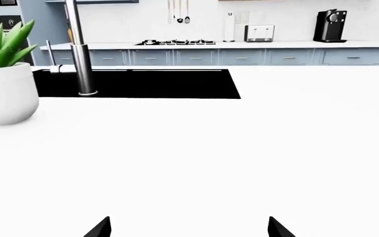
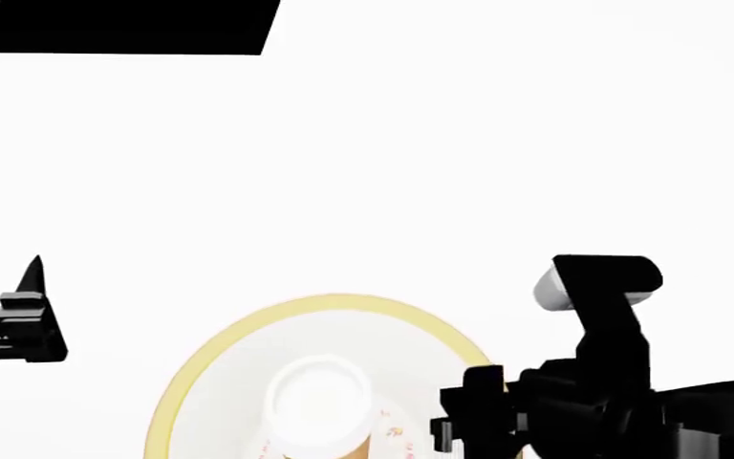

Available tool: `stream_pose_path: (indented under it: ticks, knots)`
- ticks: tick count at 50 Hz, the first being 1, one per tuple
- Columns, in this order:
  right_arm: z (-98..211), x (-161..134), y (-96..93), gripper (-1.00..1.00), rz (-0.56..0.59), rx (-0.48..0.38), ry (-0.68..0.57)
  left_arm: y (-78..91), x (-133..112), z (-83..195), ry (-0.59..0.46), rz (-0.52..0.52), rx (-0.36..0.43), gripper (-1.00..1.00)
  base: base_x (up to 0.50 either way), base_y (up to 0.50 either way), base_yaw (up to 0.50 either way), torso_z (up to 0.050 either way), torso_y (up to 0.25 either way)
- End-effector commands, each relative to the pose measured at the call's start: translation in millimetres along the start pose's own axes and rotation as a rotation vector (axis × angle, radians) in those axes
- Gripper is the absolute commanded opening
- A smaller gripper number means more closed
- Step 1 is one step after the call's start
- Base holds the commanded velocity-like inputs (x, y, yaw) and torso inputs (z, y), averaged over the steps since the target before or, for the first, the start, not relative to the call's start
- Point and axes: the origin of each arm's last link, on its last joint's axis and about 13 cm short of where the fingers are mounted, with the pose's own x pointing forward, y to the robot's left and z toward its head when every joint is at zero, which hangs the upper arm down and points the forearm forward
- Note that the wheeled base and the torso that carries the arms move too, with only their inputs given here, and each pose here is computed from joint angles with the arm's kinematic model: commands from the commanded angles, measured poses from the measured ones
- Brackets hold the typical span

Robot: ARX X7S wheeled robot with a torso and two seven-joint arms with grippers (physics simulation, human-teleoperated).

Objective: Place the cup inside the bowl on the dining table and move the bowl to any counter.

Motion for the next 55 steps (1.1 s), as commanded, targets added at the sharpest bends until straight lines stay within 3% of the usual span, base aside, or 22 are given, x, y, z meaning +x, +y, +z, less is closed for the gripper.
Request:
stream_pose_path:
  ticks: [1,14,21,23,31,44,55]
  knots:
    - [-2,0,-1.8,-1.00,-0.005,0.012,-0.004,-1.5,1,-1,0.002,-0.001,0.001,1.00,0.00,0.00,0.00,0.000,0.000]
    - [3,0,-3.1,-1.00,-0.004,0.056,-0.084,0.6,0,-4,0.006,0.001,-0.003,1.00,0.00,0.00,0.00,0.000,0.000]
    - [7,-3,-7.4,-1.00,0.026,0.171,-0.169,3.5,-2,-4,0.005,0.000,-0.007,1.00,0.00,0.00,0.00,0.000,0.000]
    - [9,-4,-8.7,-1.00,0.052,0.249,-0.223,3.1,-2,-6,0.009,-0.003,-0.007,1.00,0.00,0.00,0.00,0.000,0.000]
    - [10,-4,-14.4,-1.00,0.030,0.282,-0.275,1.8,-1,-4,0.004,0.001,-0.006,1.00,0.00,0.00,0.00,0.000,0.000]
    - [12,-7,-17.2,-1.00,0.102,0.505,-0.439,4.5,-2,-5,0.007,0.005,-0.009,1.00,0.00,0.00,0.00,0.000,0.000]
    - [12,-6,-19.0,-1.00,0.135,0.568,-0.548,4.3,-2,-6,0.007,0.005,-0.009,1.00,0.00,0.00,0.00,0.000,0.000]
